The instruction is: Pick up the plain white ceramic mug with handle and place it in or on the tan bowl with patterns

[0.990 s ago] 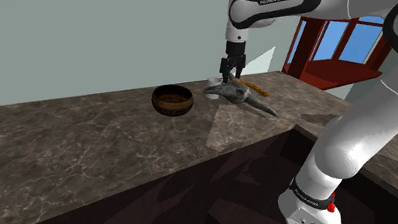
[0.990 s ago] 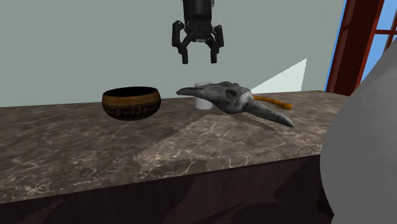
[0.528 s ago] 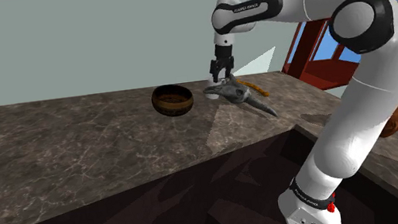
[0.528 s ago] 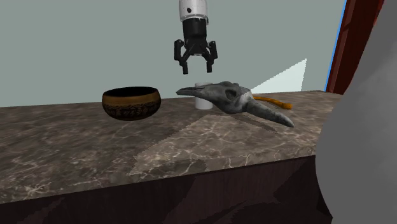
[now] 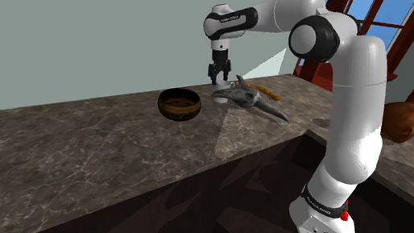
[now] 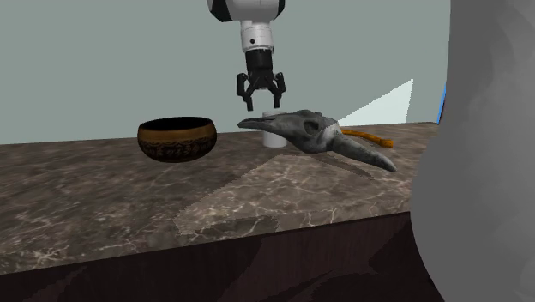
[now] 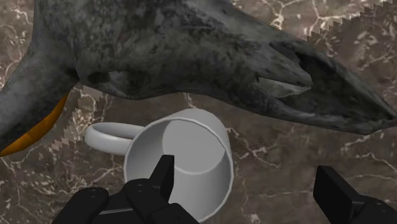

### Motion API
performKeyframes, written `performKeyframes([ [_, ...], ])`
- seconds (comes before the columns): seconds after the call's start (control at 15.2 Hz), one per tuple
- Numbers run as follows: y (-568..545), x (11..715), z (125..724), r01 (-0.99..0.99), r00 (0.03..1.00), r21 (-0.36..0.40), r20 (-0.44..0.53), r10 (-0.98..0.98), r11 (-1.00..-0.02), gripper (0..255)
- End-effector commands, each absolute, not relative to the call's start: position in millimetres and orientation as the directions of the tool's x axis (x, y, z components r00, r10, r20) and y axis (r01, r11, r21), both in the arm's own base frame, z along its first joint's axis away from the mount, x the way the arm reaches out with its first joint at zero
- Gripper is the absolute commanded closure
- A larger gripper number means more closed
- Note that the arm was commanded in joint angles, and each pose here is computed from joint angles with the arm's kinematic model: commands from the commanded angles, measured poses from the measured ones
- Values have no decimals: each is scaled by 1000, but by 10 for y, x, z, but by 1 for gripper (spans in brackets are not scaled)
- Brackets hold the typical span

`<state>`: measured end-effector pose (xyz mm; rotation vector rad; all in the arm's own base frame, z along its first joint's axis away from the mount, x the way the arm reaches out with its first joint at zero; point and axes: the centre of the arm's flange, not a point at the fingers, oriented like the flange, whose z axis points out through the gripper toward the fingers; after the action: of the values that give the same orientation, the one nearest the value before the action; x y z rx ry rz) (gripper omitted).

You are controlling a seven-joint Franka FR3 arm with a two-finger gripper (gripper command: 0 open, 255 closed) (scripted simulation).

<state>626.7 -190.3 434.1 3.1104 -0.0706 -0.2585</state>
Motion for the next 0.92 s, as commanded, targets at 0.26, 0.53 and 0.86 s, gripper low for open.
performKeyframes([
  [0.26,-1980,6320,4064,-39,985,25,-168,-43,-999,0],
  [0.53,-1983,6287,3878,-39,985,25,-168,-43,-999,0],
  [0.86,-1983,6288,3878,-39,985,25,-168,-43,-999,0],
])
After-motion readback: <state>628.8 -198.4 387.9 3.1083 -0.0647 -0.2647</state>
